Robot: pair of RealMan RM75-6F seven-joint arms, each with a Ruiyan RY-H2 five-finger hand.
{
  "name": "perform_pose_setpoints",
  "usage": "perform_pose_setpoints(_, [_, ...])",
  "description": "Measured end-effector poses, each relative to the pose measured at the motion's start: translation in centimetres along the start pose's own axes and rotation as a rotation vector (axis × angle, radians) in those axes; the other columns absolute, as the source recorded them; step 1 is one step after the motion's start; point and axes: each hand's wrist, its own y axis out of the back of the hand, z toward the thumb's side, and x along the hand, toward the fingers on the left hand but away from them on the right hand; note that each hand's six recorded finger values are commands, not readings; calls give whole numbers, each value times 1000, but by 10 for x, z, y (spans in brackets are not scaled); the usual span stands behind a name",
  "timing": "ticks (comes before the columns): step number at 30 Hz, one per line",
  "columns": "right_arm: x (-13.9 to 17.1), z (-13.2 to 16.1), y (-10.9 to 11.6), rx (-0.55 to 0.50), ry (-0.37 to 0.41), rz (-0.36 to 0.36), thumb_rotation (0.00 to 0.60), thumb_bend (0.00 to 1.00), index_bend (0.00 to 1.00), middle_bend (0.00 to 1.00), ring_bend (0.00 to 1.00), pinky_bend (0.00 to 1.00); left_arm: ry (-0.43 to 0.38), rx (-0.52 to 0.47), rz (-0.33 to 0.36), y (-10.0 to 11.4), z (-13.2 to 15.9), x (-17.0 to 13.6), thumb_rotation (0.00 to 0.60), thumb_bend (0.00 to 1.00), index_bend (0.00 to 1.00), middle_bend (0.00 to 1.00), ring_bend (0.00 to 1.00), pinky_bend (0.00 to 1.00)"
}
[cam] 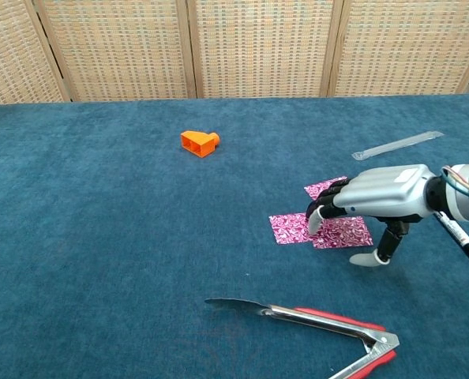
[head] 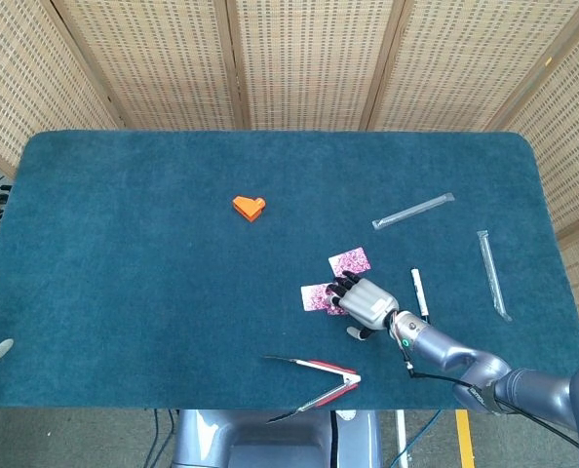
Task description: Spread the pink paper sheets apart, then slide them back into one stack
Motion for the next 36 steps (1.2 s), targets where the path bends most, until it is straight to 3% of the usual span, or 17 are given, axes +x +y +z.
perform_pose_setpoints(21, [-19,24,20,28,57,-13,600,440,183,101,0,0,5,-3,-1,0,-4,-1,600,41,115,0,0,0])
perform_pose_setpoints(28, [-19,23,39,8,47,-55,600,440,183,101,0,0,8,-4,1,0,-5,-3,600,41,115,0,0,0])
perform_pose_setpoints(36, [-9,14,47,-16,18,-86,600,439,186,101,0,0,4,-4,-2,0,-4,-3,600,41,115,0,0,0])
